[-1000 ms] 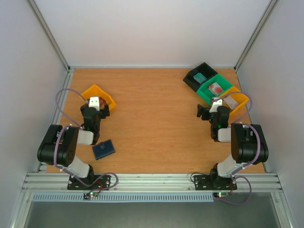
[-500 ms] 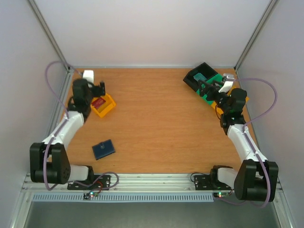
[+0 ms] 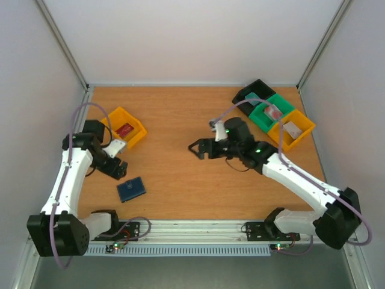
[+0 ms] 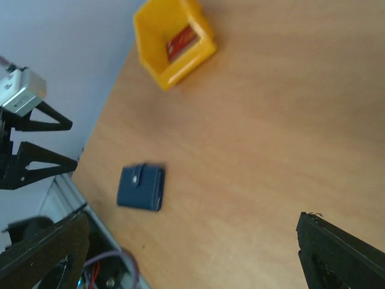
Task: Take the credit cards out of the card holder
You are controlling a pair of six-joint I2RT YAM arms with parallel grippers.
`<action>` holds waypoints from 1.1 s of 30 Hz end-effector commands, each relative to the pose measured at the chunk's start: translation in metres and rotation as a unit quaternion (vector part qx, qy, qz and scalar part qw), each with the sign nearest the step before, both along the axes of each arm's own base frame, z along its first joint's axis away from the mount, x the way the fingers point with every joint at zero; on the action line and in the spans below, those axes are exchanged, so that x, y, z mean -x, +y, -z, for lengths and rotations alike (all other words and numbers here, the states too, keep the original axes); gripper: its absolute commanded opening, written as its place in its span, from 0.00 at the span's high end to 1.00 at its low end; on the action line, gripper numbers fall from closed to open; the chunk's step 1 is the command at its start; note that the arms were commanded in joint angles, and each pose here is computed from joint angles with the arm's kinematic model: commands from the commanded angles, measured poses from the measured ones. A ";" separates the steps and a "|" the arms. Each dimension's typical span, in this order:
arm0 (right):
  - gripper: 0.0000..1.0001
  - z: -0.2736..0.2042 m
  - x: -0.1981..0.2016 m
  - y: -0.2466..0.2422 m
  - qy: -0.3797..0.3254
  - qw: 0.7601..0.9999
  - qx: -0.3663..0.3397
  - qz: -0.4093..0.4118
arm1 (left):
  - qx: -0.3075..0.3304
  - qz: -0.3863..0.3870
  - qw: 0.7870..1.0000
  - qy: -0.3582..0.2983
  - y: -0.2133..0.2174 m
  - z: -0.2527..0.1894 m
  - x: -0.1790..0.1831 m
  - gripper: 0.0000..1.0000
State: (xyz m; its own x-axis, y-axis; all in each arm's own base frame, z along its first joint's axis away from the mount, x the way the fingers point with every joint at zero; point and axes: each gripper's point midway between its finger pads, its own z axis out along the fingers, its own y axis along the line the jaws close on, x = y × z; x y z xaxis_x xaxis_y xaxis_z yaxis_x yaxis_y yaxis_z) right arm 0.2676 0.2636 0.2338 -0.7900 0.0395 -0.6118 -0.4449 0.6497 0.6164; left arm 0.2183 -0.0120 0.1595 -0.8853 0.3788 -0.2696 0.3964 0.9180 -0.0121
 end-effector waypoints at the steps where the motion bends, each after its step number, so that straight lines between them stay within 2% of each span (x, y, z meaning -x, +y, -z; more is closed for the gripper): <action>1: 0.05 0.030 0.031 0.043 0.061 0.996 0.062 -0.016 | 0.018 0.050 0.989 0.137 -0.005 0.029 0.064 0.09; 6: 0.05 0.061 0.057 0.114 0.091 0.988 0.102 -0.075 | 0.061 0.038 0.977 0.202 -0.004 0.055 0.072 0.17; 11: 0.09 0.091 0.068 0.165 0.149 0.980 0.075 -0.111 | 0.107 0.014 0.968 0.228 -0.008 0.080 0.053 0.24; 14: 0.16 0.113 0.072 0.193 0.179 0.973 0.062 -0.135 | 0.112 0.000 0.964 0.240 -0.004 0.099 0.038 0.34; 18: 0.25 0.138 0.074 0.224 0.207 0.966 0.054 -0.146 | 0.140 0.016 0.953 0.269 -0.010 0.113 0.038 0.44; 22: 0.34 0.174 0.073 0.249 0.252 0.954 0.057 -0.154 | 0.162 0.042 0.949 0.268 -0.017 0.120 0.044 0.47; 27: 0.42 0.192 0.080 0.279 0.294 0.937 0.041 -0.185 | 0.196 0.084 0.939 0.271 -0.028 0.129 0.051 0.48; 29: 0.44 0.195 0.083 0.285 0.303 0.932 0.043 -0.193 | 0.204 0.083 0.934 0.282 -0.029 0.136 0.050 0.55; 33: 0.57 0.190 0.082 0.289 0.301 0.931 0.043 -0.200 | 0.240 0.079 0.920 0.301 -0.037 0.139 0.044 0.63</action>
State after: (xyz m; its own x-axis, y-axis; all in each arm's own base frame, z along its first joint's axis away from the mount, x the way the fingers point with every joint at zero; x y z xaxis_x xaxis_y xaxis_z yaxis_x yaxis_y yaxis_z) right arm 0.2066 0.5405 0.0387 -0.9491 -0.3025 -0.0875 -0.2604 0.5977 0.7583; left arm 0.1600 -0.0349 0.0339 -0.8692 0.4670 0.1628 0.2908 0.7488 -0.5956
